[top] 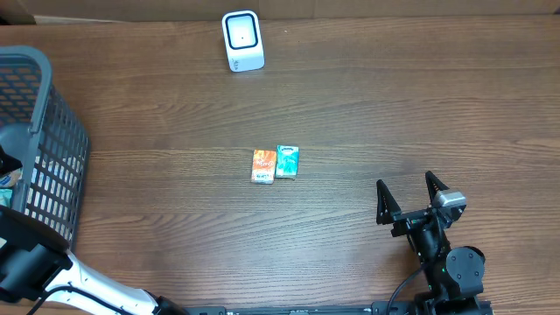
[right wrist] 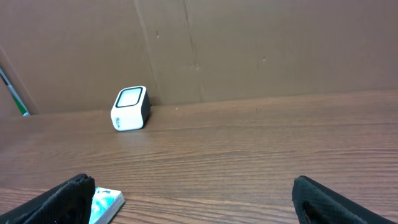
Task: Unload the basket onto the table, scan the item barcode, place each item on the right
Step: 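Close the left gripper on the beige plastic pouch in the basket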
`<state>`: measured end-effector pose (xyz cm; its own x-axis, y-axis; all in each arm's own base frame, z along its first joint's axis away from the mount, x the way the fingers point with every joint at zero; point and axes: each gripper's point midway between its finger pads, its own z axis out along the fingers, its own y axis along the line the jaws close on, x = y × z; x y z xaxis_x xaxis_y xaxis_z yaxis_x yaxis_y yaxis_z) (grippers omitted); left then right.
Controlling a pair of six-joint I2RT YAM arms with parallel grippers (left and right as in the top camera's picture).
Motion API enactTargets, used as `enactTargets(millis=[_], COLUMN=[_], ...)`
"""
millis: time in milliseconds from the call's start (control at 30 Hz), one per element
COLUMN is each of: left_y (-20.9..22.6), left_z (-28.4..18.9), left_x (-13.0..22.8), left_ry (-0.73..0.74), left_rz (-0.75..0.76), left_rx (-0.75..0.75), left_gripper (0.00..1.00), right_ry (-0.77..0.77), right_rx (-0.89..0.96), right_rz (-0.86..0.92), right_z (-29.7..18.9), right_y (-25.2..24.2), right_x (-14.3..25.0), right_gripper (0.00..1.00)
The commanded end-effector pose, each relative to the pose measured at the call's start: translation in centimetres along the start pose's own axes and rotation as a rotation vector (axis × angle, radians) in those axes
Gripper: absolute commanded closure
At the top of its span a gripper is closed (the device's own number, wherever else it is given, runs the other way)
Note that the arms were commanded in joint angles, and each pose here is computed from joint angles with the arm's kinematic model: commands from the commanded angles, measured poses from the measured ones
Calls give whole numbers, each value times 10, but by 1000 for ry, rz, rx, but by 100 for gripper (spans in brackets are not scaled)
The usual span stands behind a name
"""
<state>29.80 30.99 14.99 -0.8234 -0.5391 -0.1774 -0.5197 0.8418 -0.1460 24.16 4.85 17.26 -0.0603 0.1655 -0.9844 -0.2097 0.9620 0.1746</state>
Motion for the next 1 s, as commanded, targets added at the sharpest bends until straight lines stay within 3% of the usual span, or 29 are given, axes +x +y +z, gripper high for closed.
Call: enactTargets(millis=[0,100,200,367,400,467,500,567,667,733,767,967], left_y=[6,7,-5,-23,-24,-22,-16,-4,1,0,-1,-7], left_z=[-10,2,15,25,26,26,26,25,29,35,39,74], left_x=[11,23,30,37,38,44,47,53,56,56,56,65], left_ry=[32,75,104,132,140,165,177,195,202,200,198,214], left_rz=[-106,-198,-283,-304,-305,-341,-386,-453,-486,-484,-479,-445], left_rx=[-94,-92,-18,85,86,58,16,-82,-154,-163,-163,-175], left_gripper=[90,89,67,65,67,91,95,94,86,66,61,50], right_ry=[-3,-3,-4,-4,-3,-3,-3,-3,-3,-3,-3,-3], right_rx=[-1,-1,-1,-1,-1,-1,-1,-1,-1,-1,-1,-1], right_rz=[3,3,3,3,3,3,3,3,3,3,3,3], right_z=[0,0,0,0,0,0,0,0,0,0,0,0], right_y=[-1,-1,-1,-1,-1,-1,-1,-1,-1,-1,-1,-1], right_x=[2,2,2,2,2,2,2,2,2,2,2,2], right_gripper=[0,0,0,0,0,0,0,0,0,0,0,0])
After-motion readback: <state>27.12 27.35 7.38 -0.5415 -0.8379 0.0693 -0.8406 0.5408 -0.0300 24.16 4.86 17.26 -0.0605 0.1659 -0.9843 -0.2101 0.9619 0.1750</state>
